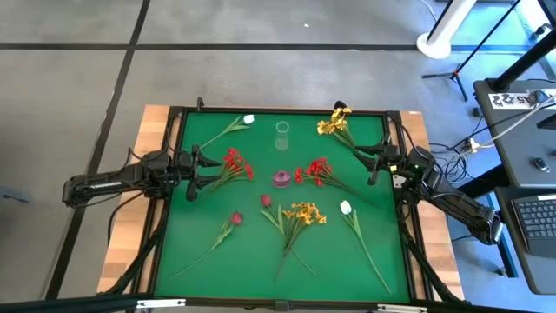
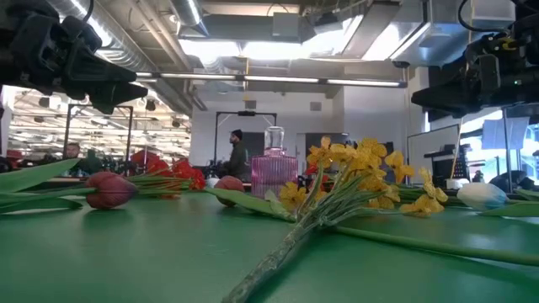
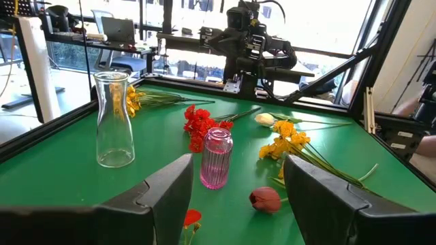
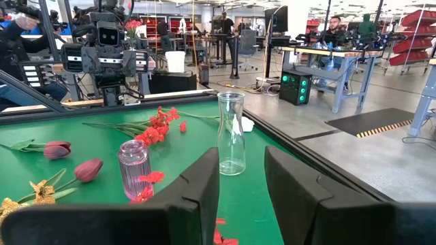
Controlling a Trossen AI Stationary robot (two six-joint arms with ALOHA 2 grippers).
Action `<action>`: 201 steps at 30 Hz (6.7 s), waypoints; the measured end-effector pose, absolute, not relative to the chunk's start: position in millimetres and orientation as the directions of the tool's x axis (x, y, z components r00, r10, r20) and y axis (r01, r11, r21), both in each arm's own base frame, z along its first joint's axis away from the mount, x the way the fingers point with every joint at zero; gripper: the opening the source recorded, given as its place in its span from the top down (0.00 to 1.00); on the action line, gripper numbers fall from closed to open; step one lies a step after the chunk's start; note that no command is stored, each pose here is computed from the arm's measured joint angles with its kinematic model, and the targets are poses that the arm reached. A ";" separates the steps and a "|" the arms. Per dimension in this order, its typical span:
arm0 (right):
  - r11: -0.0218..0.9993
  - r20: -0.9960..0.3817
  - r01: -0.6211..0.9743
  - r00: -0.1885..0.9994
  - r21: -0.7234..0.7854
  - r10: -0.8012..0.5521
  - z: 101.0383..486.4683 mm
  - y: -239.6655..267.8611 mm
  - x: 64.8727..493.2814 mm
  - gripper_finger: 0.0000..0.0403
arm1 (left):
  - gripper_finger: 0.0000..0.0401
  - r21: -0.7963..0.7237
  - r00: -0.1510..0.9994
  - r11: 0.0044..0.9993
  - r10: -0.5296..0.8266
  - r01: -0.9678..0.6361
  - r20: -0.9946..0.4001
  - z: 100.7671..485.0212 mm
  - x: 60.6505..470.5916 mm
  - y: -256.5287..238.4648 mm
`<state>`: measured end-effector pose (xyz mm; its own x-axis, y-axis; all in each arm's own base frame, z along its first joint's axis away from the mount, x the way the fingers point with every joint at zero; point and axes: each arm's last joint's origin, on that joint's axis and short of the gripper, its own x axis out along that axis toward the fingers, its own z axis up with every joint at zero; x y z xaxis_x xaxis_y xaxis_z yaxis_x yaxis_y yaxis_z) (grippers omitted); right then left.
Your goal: Sort flowers into vase by color
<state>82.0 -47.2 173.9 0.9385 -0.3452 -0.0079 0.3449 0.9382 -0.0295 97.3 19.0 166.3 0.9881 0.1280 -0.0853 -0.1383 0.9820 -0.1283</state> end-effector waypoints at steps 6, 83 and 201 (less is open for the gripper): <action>0.938 -0.007 0.345 0.938 -0.029 -0.345 174.0 -47.2 82.0 0.71 | 0.44 -0.128 0.988 0.982 0.128 -0.138 -0.085 166.4 97.3 19.0; 0.899 0.214 0.437 0.877 0.017 -0.431 194.6 -48.9 79.1 0.71 | 0.44 -0.128 0.988 0.982 0.128 -0.138 -0.085 166.3 97.3 19.0; 0.930 -0.938 0.367 0.314 -0.024 -0.148 154.6 -37.0 215.4 0.30 | 0.44 -0.128 0.988 0.982 0.128 -0.138 -0.085 166.3 97.3 19.0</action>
